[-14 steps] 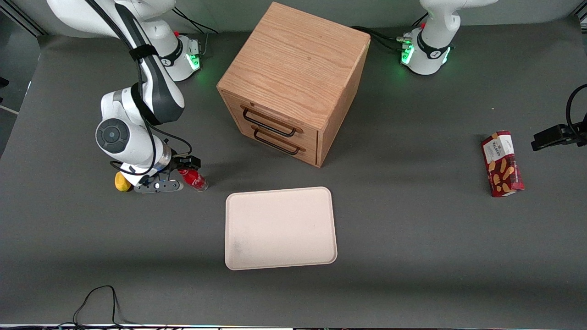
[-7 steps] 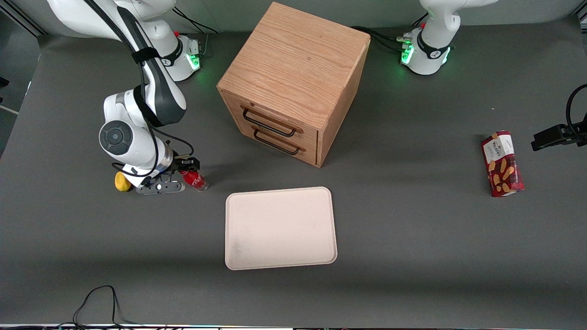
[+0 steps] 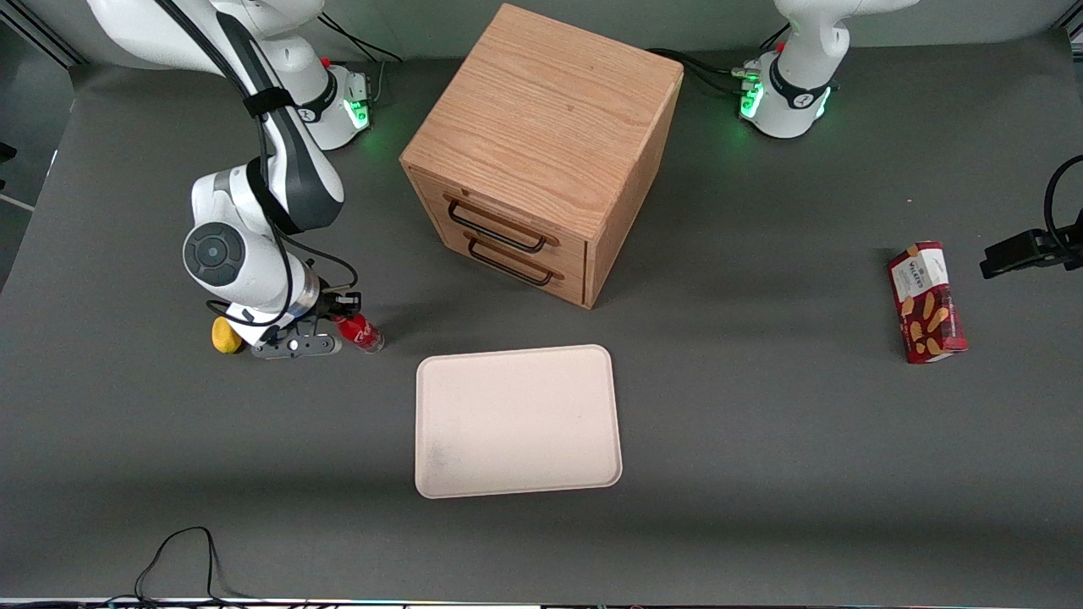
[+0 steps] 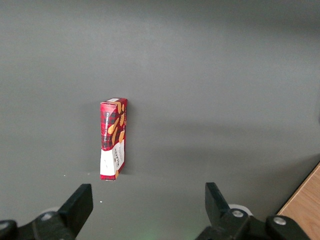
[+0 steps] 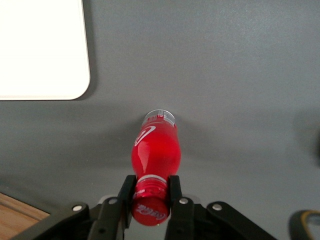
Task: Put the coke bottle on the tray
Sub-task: 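Close the right gripper around the bottle's cap end, then lift the bottle and carry it toward the cream tray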
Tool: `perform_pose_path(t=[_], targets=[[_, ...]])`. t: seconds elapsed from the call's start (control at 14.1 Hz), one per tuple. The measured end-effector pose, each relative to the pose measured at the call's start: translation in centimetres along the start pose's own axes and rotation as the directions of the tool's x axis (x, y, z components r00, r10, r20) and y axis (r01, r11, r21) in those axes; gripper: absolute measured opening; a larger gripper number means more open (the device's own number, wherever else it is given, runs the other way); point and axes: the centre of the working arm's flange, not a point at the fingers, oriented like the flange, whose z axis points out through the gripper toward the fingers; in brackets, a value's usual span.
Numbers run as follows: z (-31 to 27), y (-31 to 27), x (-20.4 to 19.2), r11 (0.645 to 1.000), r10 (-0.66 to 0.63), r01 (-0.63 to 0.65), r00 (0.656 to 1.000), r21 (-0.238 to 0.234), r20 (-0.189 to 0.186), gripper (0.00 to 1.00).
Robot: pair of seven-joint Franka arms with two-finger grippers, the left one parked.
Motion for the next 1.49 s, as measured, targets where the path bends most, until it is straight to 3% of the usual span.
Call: perform_pose_path(t=[0.21, 0.36, 0.5, 0.92, 1.21, 1.49], targets=[[-0.2, 0.0, 0.0, 1.0, 0.0, 0.0, 1.0, -0.001, 0.006, 0.31], [-1.8, 0.0, -0.2, 1.0, -0.001, 0.001, 0.999, -0.009, 0.047, 0.31], [-5.6, 0.0, -0.5, 1.0, -0.002, 0.003, 0.996, -0.014, 0.088, 0.31], [-19.4, 2.7, -3.0, 0.999, 0.031, -0.029, 0.989, -0.018, 0.143, 0.31], [-23.0, 3.2, -3.1, 0.999, 0.039, -0.038, 0.993, -0.012, 0.113, 0.31], [-22.2, 2.2, 0.4, 0.998, 0.059, -0.058, 0.993, -0.02, 0.105, 0.31]])
